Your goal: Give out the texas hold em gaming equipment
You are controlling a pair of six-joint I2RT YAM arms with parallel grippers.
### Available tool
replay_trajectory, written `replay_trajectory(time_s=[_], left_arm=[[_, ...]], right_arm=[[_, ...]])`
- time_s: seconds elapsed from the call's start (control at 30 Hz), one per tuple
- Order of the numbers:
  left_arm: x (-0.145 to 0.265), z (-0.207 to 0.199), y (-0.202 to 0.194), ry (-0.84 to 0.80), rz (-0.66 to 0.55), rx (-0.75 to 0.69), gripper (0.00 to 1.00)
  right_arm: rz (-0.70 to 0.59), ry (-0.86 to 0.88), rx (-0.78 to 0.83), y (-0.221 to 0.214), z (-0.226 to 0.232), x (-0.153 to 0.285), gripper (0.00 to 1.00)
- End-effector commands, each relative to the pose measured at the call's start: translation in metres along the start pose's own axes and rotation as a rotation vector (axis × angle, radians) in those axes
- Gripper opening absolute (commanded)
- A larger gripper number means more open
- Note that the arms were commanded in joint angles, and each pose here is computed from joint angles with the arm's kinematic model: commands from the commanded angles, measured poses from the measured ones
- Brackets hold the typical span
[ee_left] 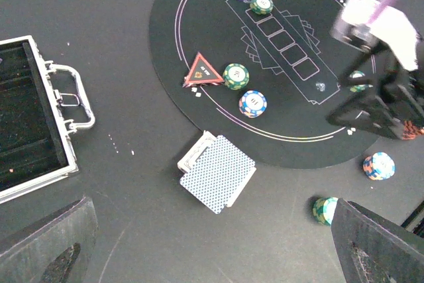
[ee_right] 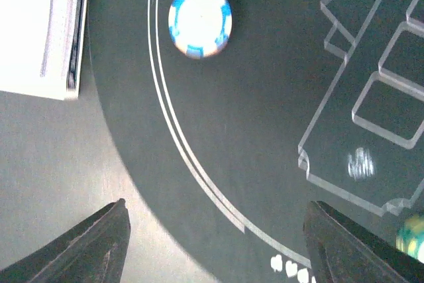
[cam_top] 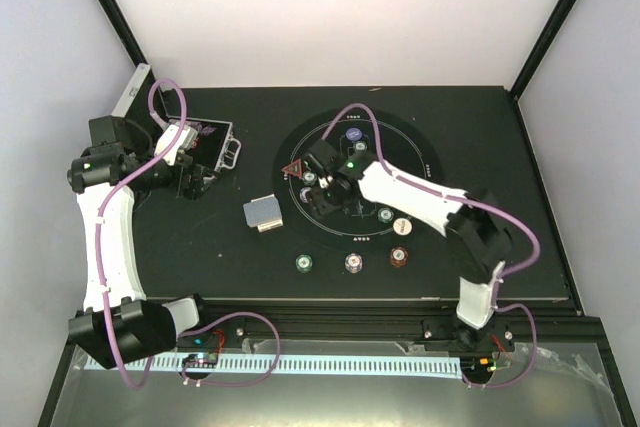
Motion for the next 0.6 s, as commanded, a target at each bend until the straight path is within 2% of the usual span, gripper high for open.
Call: replay_trajectory(time_s=[0.0, 0.23, 0.57], left_arm=[[0.004, -0.006, 0.004, -0.030, -0.022, -0.013, 0.99], [0.005, -0.008, 0.005, -0.037, -0.031, -0.019, 0.99], [0.008, -0.011, 0.006, -0.034, -0.042, -0.025, 0.99]], right_arm=[[0.018, -0.024, -0.008, -0.052, 0.009, 0.010, 0.76], [0.074, -0.024, -0.039, -0.134, 0.025, 0.012, 0.80], [0.113, -0.008, -0.026, -0.159, 0.033, -0.004, 0.80]])
Point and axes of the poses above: each gripper's point midway between its finger pads, its own x axis back along the fingers, its own z axis along the line the jaws close on, y = z × x, the point moved 1 cm from there along x, back along the fingers, and after that the axes turned 12 degrees about x, right-handed, at the moved point
